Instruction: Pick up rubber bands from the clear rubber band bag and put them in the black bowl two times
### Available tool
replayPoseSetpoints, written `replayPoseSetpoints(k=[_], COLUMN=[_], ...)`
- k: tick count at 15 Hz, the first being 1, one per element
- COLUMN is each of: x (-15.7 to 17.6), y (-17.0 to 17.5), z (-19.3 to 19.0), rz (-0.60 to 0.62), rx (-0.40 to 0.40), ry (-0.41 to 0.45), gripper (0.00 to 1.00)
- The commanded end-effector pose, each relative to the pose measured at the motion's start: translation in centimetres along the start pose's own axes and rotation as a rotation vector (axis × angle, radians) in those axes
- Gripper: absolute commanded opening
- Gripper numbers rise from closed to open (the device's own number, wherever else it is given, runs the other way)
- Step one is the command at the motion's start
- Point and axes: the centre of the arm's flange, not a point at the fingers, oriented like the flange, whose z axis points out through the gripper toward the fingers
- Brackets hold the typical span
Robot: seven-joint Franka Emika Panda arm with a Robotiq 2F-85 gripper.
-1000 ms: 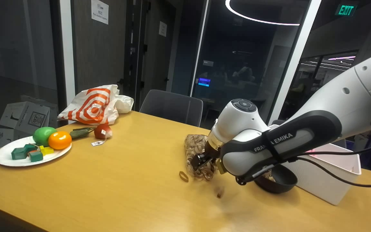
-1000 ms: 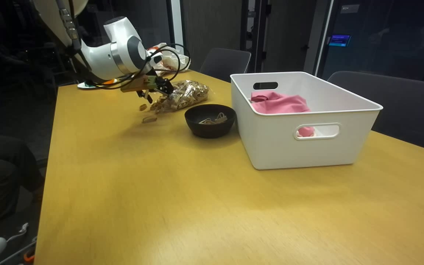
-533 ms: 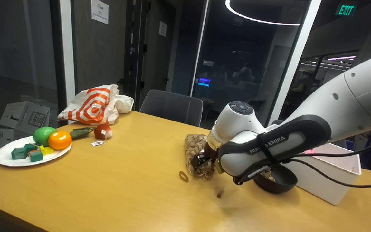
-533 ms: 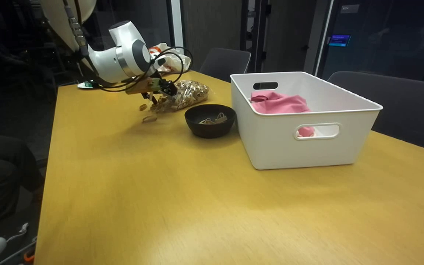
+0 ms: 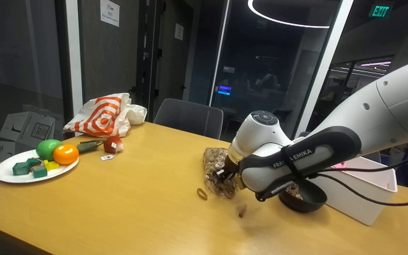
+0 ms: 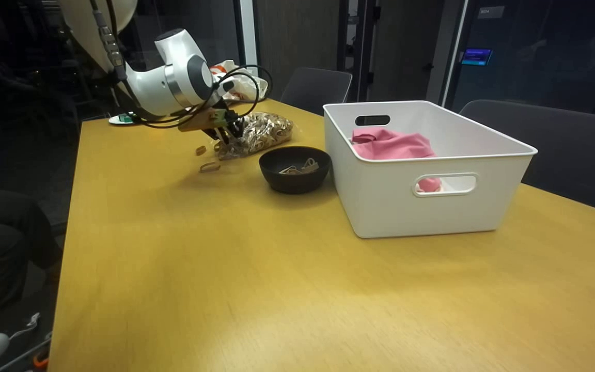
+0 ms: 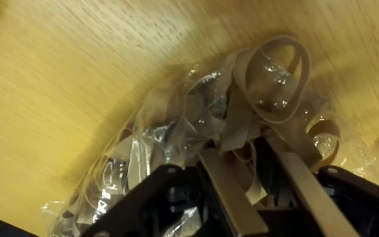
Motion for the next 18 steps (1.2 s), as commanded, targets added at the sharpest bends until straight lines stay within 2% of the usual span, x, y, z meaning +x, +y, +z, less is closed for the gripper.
replayPoseSetpoints(k=[1,4,6,10,12,15,18], x=[0.9,1.1,1.4,1.8,2.0,2.4,2.1], y=[0.2,0.6,0.9,1.5,1.8,2.7,3.4], z=[0.0,-0.4,-0.7,-1.6,-2.2,-3.2,-4.4], rz=[0.022,0.041,0.063,0.117,0.133,0.147,0.14], rx=[-0.016,0.012,0.053,0.212,0.258,0.29,0.303], ry=[0.005,-0.008,-0.027,-0.09,-0.104,-0.122,-0.194], gripper=[0.06,0.02,0.06,0.06,0.06,0.06,0.07])
